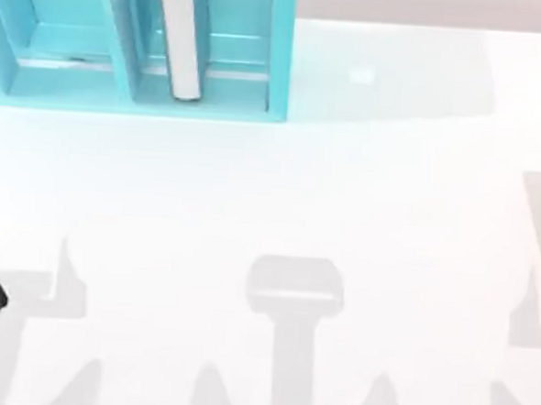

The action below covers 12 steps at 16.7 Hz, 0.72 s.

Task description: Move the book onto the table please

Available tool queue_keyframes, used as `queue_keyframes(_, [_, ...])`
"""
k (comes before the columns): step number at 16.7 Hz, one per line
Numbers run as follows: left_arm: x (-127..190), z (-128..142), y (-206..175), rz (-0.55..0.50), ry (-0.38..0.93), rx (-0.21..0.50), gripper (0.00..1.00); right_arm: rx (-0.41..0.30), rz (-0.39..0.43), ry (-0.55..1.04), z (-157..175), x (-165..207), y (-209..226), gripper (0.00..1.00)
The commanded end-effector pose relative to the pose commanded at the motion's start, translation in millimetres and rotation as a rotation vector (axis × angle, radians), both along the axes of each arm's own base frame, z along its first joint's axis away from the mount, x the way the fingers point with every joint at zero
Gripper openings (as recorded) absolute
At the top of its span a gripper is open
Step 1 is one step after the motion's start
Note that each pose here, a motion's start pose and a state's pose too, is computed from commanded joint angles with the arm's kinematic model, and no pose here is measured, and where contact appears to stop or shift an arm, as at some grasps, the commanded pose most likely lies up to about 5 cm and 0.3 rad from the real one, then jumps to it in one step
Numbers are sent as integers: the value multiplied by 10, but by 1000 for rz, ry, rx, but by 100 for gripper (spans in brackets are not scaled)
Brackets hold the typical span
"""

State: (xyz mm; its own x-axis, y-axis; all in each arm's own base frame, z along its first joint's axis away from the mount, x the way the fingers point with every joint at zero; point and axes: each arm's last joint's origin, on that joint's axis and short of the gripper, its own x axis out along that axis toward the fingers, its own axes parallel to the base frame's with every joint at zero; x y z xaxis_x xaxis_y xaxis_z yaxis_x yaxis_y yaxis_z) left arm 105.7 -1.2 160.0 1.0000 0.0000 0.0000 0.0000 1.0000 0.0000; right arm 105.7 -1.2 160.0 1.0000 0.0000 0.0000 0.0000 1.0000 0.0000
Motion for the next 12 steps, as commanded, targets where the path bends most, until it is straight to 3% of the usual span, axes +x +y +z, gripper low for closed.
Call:
queue_keyframes(4, [6,81,-6,1,-21,-1,100,0,0,0,0,0,0,100])
queue_keyframes(8, [99,456,-49,0,-107,-15,100,0,0,0,0,0,0,100])
queue_keyframes(12, [459,809,-162,-7,-140,-37,100,0,0,0,0,0,0,100])
